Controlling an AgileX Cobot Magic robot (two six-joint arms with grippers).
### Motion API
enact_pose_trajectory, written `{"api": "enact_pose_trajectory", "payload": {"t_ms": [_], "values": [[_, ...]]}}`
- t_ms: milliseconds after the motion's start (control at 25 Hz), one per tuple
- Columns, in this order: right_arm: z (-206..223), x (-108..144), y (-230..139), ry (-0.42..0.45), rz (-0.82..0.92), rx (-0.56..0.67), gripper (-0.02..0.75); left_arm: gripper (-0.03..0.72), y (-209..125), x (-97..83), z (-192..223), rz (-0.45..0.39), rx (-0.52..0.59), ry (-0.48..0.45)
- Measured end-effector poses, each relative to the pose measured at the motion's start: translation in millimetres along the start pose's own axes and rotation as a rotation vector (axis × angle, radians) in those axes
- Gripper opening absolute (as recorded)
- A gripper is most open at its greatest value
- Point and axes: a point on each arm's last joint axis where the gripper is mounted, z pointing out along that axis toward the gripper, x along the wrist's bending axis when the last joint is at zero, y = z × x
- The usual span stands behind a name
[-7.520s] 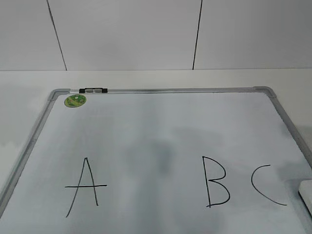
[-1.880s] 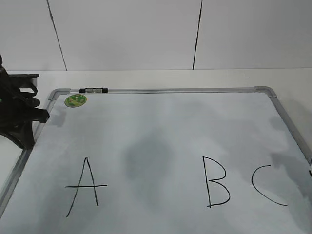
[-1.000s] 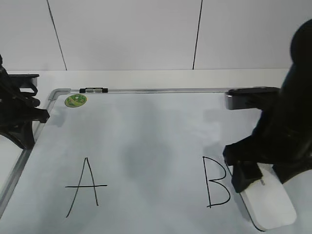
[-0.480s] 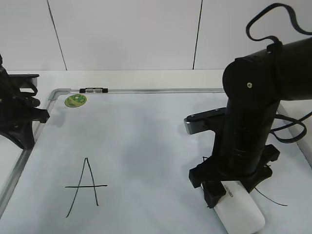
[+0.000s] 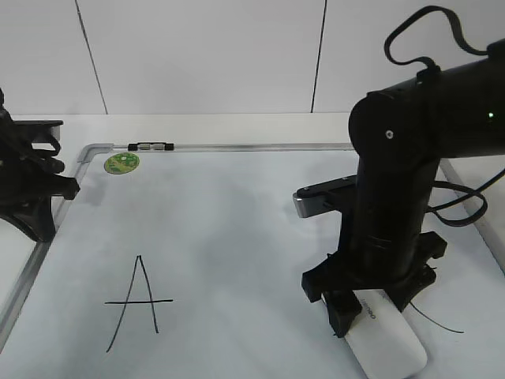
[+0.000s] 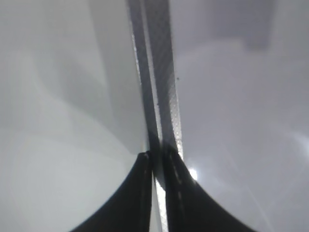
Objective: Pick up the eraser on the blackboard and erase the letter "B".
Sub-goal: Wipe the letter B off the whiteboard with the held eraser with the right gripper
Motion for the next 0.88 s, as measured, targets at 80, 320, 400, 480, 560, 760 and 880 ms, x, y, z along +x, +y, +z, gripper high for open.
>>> {"api": "enact_pose_trajectory", "payload": {"t_ms": [80,320,400,480,560,760,880], "values": [[0,0,3,-0.010,-0.004,0.019,0.573,0.025,0,0.1,0,0.001,0.000,0.002],[2,2,16,-0.041,-0.015,0.066,0.572,0.025,0,0.1,0,0.001,0.000,0.002],[1,2,25,-0.054,-0.024,0.045,0.572,0.025,0,0.1,0,0.001,0.000,0.002],[0,3,33,-0.061,-0.027,0.029,0.571,0.025,0,0.1,0,0.001,0.002,0.001],[-1,3,42,-0.064,-0.027,0.012,0.571,0.025,0,0.1,0,0.001,0.001,0.001],[-5,-11,62,-0.040,0.029,-0.023,0.571,0.025,0,0.0,-1,0.001,0.001,0.001],[-8,-30,75,-0.018,0.095,-0.050,0.570,0.025,0,-0.1,-1,0.000,0.002,0.000]]}}
